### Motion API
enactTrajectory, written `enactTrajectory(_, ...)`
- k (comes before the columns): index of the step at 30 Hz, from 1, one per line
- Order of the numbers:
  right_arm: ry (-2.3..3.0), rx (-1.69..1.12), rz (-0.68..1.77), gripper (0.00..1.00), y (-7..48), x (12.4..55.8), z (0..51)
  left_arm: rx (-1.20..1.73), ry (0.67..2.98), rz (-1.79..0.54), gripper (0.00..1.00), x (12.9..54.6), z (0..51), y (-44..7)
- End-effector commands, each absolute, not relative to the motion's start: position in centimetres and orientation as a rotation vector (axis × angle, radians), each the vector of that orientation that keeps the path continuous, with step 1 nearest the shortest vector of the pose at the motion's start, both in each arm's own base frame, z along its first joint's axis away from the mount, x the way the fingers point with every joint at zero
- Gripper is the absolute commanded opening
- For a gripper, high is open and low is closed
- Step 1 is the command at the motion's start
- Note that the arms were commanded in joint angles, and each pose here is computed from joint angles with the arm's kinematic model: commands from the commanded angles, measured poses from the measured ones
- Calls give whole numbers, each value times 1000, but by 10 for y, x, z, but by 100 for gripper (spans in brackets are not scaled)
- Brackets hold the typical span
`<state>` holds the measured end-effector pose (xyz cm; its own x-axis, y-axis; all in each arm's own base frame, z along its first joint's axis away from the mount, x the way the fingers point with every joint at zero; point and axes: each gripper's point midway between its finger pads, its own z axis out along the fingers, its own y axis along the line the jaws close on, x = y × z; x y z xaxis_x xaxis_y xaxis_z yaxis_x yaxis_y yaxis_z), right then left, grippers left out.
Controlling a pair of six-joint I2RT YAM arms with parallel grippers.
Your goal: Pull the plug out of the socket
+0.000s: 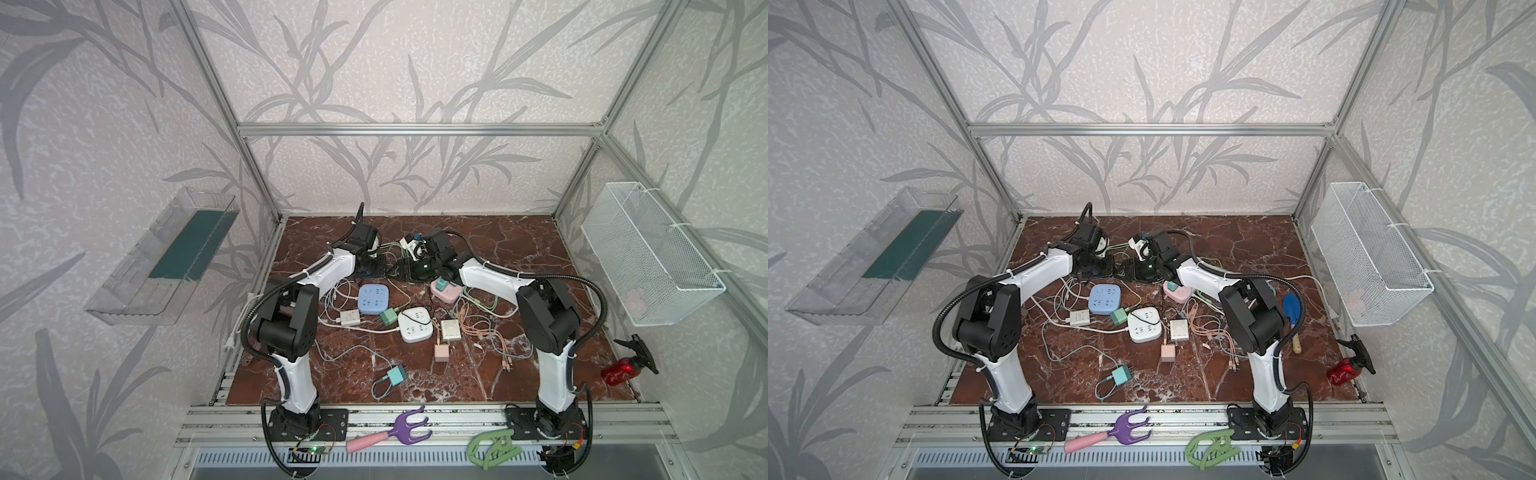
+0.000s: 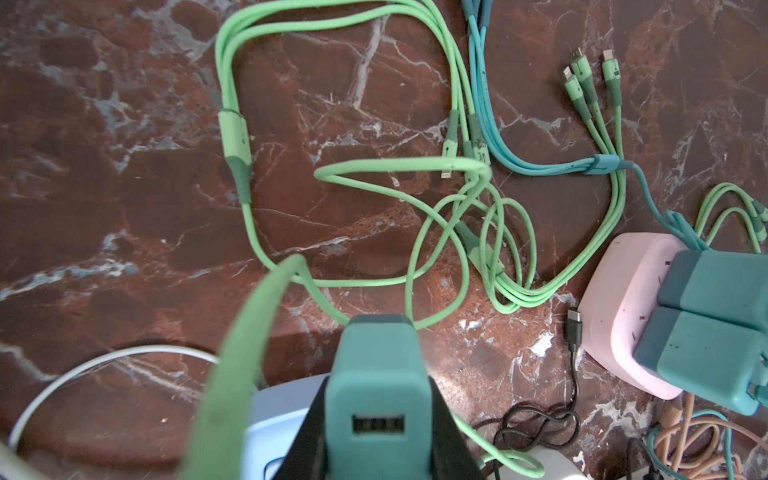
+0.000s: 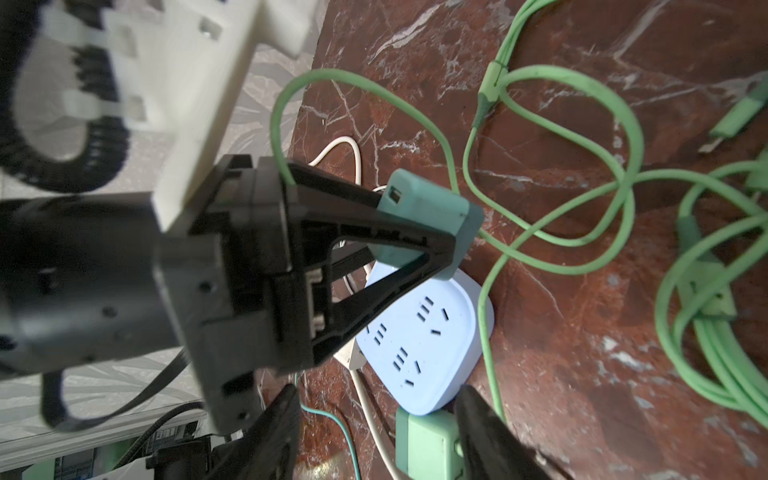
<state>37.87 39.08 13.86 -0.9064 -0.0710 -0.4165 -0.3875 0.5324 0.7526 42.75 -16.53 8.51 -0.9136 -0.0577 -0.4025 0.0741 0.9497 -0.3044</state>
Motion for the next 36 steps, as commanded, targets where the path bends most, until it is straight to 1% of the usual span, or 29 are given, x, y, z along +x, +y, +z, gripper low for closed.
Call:
enactTrajectory(1,2340,-408,1340,60,380,381,172,60,2677,-528,8,428,83,-171)
enactTrajectory(6,2339,-460,1305,60,371,372,175,59,2678,-576,9,424,74,-170)
enactTrajectory(14,2348,-427,1267,60,355,373,175,14,2719,-625,9,421,53,-161)
enactTrajectory(18,2341,-419,1228,60,344,373,178,5,2728,-632,12,418,48,-157)
enactTrajectory(20,2348,-419,1200,60,336,372,177,1,2737,-630,16,416,45,-155)
enactTrajectory(23,2357,-431,1147,60,326,370,177,-3,2738,-618,29,414,45,-153)
enactTrajectory(27,2343,-454,1073,61,314,368,183,-2,2729,-603,40,416,51,-151)
enactTrajectory(30,2307,-464,1030,62,306,367,193,-1,2723,-581,46,419,56,-149)
enactTrajectory(36,2284,-400,988,62,283,370,198,-17,2721,-514,55,422,65,-141)
